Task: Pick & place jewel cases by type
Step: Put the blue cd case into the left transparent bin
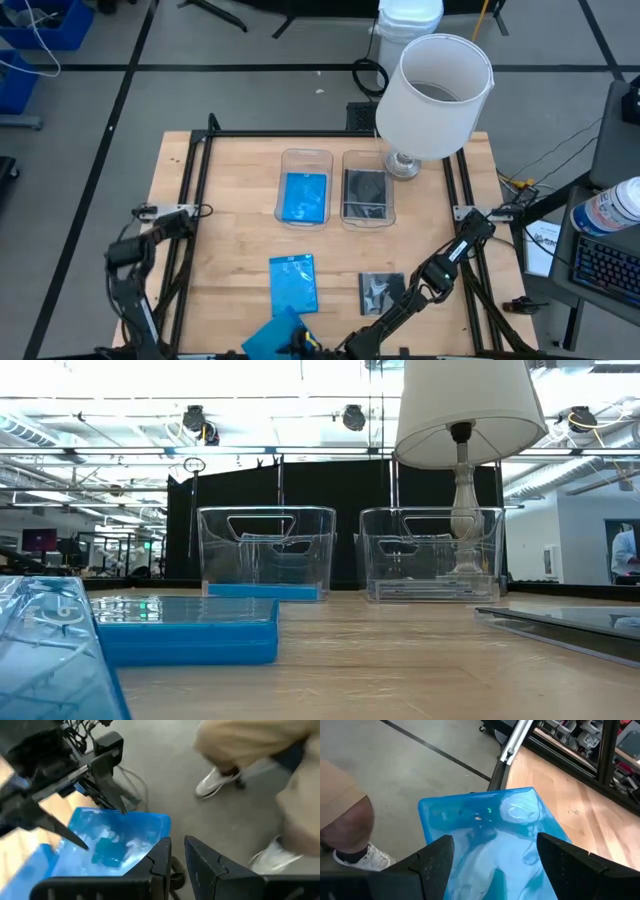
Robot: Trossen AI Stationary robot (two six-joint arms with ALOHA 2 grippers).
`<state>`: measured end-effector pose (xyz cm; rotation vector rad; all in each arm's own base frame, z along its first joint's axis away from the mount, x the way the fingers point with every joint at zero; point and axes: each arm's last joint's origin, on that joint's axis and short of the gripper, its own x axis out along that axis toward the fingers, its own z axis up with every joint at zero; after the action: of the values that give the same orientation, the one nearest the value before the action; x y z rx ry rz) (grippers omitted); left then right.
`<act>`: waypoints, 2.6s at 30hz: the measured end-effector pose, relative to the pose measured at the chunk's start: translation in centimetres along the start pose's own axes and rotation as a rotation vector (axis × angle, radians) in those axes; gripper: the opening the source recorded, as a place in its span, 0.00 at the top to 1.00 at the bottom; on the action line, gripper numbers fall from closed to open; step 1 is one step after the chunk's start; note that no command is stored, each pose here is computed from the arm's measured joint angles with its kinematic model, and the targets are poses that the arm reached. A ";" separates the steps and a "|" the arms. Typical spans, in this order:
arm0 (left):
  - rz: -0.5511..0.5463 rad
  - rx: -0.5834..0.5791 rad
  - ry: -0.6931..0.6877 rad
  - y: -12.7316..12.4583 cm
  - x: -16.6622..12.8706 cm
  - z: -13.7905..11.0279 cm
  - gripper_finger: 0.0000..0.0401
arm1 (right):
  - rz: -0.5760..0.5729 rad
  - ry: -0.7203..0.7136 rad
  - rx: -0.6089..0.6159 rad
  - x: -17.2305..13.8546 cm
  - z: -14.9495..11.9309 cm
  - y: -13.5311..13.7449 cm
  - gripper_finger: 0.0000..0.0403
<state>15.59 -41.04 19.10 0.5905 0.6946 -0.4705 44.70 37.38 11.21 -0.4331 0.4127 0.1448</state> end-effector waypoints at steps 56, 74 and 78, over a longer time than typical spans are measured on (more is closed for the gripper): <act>0.249 0.397 0.474 -0.7 4.7 -4.9 0.21 | 0.145 -0.013 0.502 3.6 -4.1 -3.7 0.32; 0.353 0.448 0.495 -1.5 6.3 -6.2 0.85 | 0.188 -0.092 0.473 3.4 -4.2 -3.3 0.32; 0.398 0.467 0.496 -1.3 6.0 -6.3 0.88 | 0.184 -0.107 0.410 2.7 -3.2 -3.4 0.32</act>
<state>16.02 -39.19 10.54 1.2857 0.9146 -0.1026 46.78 33.12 8.73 0.0169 0.3649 0.2553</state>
